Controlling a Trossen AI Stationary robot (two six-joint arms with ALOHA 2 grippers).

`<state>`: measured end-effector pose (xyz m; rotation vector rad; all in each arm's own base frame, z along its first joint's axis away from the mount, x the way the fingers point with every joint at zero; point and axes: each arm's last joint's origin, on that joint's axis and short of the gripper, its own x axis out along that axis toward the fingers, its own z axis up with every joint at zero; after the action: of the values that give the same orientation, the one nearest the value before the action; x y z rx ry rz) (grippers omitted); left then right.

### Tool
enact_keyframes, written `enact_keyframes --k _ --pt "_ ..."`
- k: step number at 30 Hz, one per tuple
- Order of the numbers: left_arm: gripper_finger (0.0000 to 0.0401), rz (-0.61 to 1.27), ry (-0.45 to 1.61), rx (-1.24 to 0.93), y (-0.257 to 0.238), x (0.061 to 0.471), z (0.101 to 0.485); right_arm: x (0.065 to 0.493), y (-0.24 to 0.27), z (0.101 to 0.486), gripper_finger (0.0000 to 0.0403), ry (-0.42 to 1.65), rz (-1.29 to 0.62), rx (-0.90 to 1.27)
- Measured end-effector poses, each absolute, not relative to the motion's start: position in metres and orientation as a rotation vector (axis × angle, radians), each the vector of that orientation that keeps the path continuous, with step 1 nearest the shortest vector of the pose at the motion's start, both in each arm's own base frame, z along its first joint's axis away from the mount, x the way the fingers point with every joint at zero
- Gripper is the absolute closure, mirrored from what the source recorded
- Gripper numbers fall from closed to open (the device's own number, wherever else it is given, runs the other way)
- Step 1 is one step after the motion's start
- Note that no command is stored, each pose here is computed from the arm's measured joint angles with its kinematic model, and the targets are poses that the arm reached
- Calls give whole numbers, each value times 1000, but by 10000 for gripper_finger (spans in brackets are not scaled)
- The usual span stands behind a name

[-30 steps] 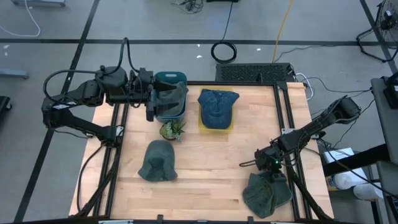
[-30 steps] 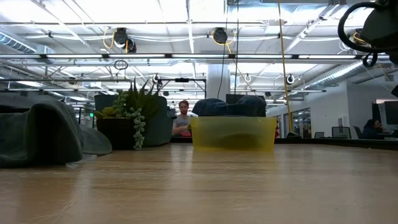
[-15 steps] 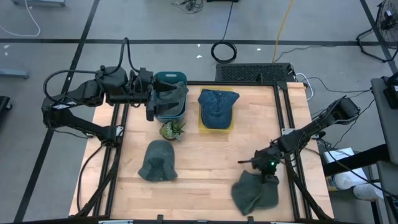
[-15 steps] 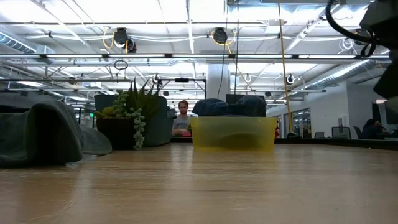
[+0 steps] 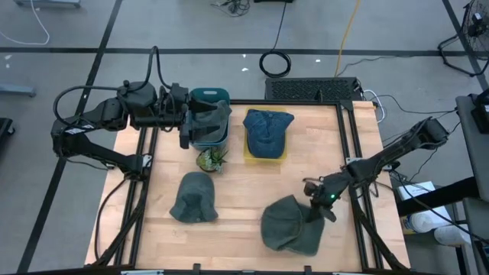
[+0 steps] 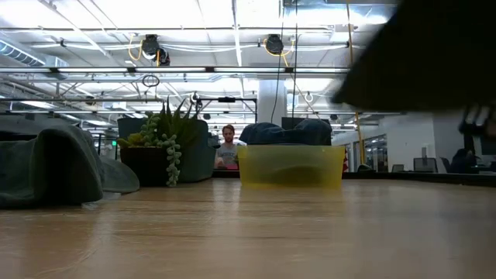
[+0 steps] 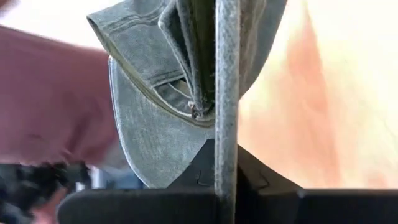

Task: Pick & Place hat
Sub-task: Put the bottom black cap into the blue bin

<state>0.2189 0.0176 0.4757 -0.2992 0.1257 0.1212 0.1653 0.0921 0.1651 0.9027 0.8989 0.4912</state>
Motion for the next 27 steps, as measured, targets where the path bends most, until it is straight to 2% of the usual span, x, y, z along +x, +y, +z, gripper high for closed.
enact_keyframes --k 5,11,20,27 --pt "22 107 129 -280 17 219 476 166 83 195 402 638 528 972" --pt "22 31 139 -147 15 219 476 166 68 225 402 364 554 1055" --pt "22 20 141 66 15 219 476 170 49 250 403 130 579 1180" --pt "22 47 134 194 16 219 477 180 35 291 403 13 611 1148"
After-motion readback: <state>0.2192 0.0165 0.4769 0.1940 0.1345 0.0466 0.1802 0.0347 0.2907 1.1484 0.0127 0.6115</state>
